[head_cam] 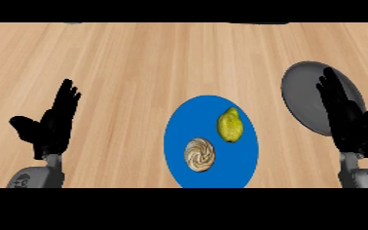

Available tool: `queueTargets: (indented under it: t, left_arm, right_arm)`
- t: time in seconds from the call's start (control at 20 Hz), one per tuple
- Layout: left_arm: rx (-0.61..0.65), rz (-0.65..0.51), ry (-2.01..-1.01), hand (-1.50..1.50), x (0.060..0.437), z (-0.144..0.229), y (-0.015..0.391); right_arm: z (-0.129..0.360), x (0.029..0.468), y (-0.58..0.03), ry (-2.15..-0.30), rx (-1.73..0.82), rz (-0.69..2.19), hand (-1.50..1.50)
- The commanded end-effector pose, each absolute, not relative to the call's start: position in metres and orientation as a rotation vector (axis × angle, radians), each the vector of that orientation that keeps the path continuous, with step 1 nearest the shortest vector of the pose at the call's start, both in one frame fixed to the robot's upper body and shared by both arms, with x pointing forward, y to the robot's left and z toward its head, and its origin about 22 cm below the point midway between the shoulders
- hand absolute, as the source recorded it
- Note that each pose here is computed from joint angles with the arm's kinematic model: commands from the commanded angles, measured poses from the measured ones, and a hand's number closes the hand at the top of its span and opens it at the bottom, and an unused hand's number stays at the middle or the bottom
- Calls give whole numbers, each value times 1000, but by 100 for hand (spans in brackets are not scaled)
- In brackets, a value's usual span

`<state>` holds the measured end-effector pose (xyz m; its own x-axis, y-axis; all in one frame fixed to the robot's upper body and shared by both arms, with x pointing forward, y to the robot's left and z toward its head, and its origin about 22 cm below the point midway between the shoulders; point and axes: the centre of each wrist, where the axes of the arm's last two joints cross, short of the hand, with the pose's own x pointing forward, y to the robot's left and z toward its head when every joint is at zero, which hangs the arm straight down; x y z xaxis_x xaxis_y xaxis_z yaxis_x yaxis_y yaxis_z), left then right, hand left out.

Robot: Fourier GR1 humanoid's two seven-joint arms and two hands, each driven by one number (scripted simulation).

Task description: Pick the cupcake from the plate and place it in the pan

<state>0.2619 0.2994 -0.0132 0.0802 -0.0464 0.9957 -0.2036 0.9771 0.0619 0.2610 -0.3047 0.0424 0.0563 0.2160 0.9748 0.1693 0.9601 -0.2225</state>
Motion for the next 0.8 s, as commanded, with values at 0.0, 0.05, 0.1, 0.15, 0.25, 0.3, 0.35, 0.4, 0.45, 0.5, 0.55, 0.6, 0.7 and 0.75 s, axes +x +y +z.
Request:
queueTargets:
  t: [0.0, 0.05, 0.1, 0.15, 0.25, 0.3, 0.35, 0.4, 0.45, 0.5, 0.55, 0.6, 0.7, 0.75]
  left_arm:
    - [220, 128, -1497, 0, 269, -7, 302]
    - [201, 104, -1501, 0, 265, 1, 310]
    - [188, 79, -1517, 0, 279, 13, 298]
    - [167, 43, -1556, 0, 287, 23, 294]
    - [138, 15, -1596, 0, 296, 41, 280]
    - [85, 0, -1540, 0, 292, 34, 269]
    - [100, 47, -1530, 0, 293, 42, 270]
    - [110, 51, -1531, 0, 281, 44, 277]
    - [103, 51, -1517, 0, 280, 44, 281]
    - [104, 54, -1523, 0, 278, 43, 282]
    - [128, 75, -1505, 0, 292, 57, 283]
    - [126, 45, -1507, 0, 276, 48, 290]
    - [117, 57, -1515, 0, 287, 53, 279]
    - [122, 71, -1517, 0, 282, 62, 273]
  right_arm:
    - [58, 287, -268, -1601, -181, 92, 150]
    - [71, 283, -247, -1674, -63, 149, 150]
    - [88, 288, -234, -1760, 52, 192, 150]
    - [98, 294, -215, -1835, 177, 214, 150]
    - [118, 291, -178, -1947, 412, 296, 150]
    - [100, 294, -200, -1834, -83, 534, 150]
    - [73, 262, -208, -1830, -71, 482, 150]
    - [91, 258, -210, -1940, -130, 444, 150]
    - [84, 245, -209, -2008, -136, 508, 150]
    - [62, 226, -219, -1981, -121, 568, 150]
    - [55, 213, -228, -1949, -116, 620, -150]
    - [57, 204, -227, -1891, -188, 611, -150]
    - [74, 195, -255, -1891, -276, 644, -150]
    - [71, 190, -256, -1883, -315, 697, -150]
